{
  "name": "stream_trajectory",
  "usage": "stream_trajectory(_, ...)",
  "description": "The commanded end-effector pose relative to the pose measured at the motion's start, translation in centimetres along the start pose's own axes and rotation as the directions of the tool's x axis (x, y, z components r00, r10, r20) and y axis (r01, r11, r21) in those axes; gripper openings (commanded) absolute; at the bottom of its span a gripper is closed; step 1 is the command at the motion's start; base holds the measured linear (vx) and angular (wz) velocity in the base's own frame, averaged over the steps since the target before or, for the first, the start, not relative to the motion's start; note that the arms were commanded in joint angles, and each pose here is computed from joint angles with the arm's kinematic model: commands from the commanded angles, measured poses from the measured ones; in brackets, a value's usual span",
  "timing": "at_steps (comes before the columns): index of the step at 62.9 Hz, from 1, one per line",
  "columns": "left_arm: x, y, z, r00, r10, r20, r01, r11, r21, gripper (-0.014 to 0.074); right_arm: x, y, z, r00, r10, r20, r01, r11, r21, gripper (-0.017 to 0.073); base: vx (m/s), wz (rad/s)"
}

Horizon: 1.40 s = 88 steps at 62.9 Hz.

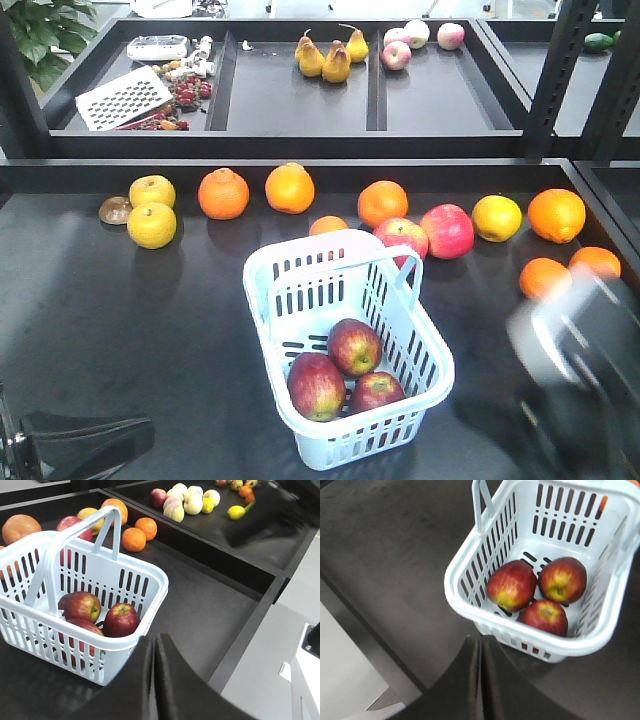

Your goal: Pick three apples into basket with both arms

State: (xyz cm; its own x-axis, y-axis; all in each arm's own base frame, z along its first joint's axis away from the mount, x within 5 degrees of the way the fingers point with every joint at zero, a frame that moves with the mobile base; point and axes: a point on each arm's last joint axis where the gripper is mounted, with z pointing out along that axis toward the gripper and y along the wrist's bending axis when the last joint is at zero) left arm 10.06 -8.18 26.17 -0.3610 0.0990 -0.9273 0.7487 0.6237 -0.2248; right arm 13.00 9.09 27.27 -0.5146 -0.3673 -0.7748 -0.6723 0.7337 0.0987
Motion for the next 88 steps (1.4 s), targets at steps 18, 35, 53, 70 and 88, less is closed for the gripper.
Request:
stream_trajectory(18,-0.5,0.2,-0.1,0.999,0.052,-0.008,-0.052,0.998,-0.034,-0.0006,5.3,0.4,-3.2,0.960,-0.062,0.272,0.020,0.988,0.153,-0.0008,0.00,0.00)
stream_trajectory(35,-0.5,0.2,-0.1,0.999,0.052,-0.008,-0.052,0.998,-0.033,-0.0006,5.3,0.5,-3.4,0.958,-0.065,0.281,0.023,0.988,0.151,-0.0008,0.00,0.00)
stream_trajectory(53,-0.5,0.2,-0.1,0.999,0.052,-0.008,-0.052,0.998,-0.033,-0.0006,5.3,0.6,-3.4,0.958,-0.065,0.281,0.023,0.988,0.150,-0.0008,0.00,0.00)
stream_trajectory(70,-0.8,0.1,-0.1,0.999,-0.019,0.029,0.020,0.999,-0.026,-0.0006,5.3,0.6,-3.4,0.958,-0.065,0.281,0.023,0.988,0.150,-0.0008,0.00,0.00)
stream_trajectory(88,-2.1,1.5,-0.4,0.804,-0.478,0.354,0.501,0.865,0.030,-0.0006,5.3,0.6,-3.4,0.958,-0.065,0.281,0.023,0.988,0.150,-0.0008,0.00,0.00)
